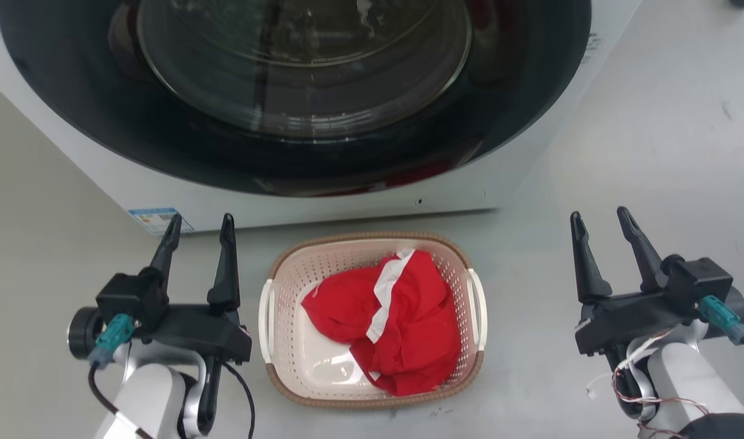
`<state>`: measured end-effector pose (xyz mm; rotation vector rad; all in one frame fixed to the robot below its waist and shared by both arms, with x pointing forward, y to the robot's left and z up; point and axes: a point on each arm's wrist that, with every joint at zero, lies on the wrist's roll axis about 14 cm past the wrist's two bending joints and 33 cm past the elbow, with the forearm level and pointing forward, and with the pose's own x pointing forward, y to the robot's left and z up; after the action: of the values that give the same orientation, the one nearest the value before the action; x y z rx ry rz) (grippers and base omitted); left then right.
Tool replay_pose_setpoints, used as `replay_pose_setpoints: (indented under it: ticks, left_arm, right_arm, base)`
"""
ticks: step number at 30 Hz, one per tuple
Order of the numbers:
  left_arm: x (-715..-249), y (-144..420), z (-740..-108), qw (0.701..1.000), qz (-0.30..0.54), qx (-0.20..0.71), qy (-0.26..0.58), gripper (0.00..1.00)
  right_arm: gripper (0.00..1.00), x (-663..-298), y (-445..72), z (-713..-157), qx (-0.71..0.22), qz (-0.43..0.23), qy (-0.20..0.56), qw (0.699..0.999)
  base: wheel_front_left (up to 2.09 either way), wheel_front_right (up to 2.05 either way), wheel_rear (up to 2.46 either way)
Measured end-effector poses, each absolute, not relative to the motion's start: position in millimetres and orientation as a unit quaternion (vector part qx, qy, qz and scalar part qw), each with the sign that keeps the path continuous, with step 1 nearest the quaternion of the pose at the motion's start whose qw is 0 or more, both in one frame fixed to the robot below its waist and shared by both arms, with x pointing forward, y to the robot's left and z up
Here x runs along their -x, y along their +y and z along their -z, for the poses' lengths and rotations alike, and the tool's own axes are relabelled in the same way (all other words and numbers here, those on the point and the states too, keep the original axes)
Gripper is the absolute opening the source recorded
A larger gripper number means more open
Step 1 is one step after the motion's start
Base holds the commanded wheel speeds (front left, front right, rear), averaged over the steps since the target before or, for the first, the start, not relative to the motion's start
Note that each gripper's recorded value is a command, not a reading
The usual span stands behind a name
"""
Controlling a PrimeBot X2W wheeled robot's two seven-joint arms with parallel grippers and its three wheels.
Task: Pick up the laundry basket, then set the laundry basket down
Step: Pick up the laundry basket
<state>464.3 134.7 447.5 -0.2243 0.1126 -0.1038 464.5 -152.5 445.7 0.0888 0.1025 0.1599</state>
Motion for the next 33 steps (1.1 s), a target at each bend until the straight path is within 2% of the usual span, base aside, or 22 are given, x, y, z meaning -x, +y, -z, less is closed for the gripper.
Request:
replay_pose_setpoints:
  ticks: [12, 22, 33]
  left_arm:
    - [-507, 124, -400, 0.985, 0.056, 0.121, 0.106, 1.0]
    - [-537, 119, -336, 0.973, 0.058, 0.123, 0.188, 1.0]
    - [-524, 120, -247, 0.936, 0.042, 0.135, 0.323, 1.0]
  right_arm:
    - [1.0, -505, -152, -397, -0.047, -0.082, 0.094, 0.991]
    - [1.0, -547, -141, -353, -0.049, -0.098, 0.134, 0.985]
    - [1.0, -548, -119, -276, -0.054, -0.124, 0.236, 0.962]
  base:
    - [0.0, 0.0, 0.0]
    - [0.0, 0.0, 0.0]
    - [0.0, 0.0, 0.0]
